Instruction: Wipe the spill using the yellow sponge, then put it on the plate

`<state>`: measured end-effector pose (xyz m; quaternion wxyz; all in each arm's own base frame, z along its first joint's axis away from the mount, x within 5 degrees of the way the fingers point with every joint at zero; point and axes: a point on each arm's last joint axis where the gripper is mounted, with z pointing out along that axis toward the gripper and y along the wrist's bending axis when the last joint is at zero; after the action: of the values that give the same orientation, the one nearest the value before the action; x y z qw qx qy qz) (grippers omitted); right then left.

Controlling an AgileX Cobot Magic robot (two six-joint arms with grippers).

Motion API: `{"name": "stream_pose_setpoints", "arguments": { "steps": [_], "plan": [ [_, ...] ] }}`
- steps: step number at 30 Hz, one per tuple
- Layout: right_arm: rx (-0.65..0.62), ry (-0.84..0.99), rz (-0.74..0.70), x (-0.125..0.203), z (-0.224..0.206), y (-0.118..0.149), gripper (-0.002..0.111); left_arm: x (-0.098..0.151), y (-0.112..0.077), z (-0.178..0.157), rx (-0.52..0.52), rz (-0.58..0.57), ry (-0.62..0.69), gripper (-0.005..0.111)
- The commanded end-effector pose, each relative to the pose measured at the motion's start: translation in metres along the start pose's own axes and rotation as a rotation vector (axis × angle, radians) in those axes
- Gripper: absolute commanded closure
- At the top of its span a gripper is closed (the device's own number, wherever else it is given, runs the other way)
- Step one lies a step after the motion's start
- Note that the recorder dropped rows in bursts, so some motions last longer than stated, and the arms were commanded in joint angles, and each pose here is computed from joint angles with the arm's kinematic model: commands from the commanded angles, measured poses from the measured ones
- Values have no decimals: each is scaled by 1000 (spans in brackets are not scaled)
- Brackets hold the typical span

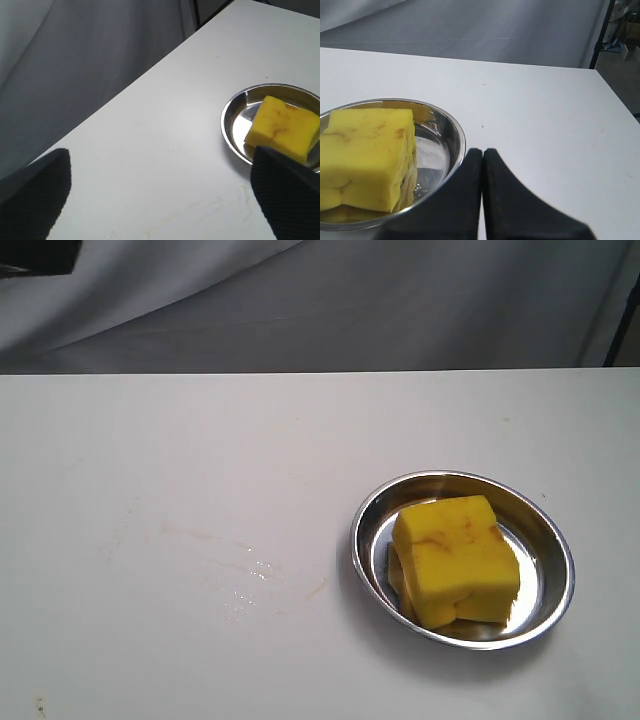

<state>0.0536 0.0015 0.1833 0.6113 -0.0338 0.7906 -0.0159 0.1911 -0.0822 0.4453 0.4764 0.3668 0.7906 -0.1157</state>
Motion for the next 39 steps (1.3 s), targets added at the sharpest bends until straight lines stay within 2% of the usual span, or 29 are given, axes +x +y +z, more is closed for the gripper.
{"name": "stream_pose_setpoints", "arguments": {
  "steps": [1,5,9,18,27,33,39],
  "plan": [
    [-2,-1,2,1,0,0,108,0,-2,-23,-42,-27,-34,16],
    [-2,-1,2,1,0,0,108,0,-8,-35,-47,-39,-52,17],
    [-2,-1,2,1,0,0,108,1,-14,-47,-53,-55,-70,25],
    [-2,-1,2,1,0,0,108,6,-31,-80,-74,-69,-138,60],
    [-2,-1,2,1,0,0,108,39,-55,-99,-91,-58,-161,107],
    [-2,-1,2,1,0,0,108,57,-68,-116,-158,-132,-302,107],
    [-2,-1,2,1,0,0,108,76,-85,-135,-168,-157,-367,107]
  ]
}}
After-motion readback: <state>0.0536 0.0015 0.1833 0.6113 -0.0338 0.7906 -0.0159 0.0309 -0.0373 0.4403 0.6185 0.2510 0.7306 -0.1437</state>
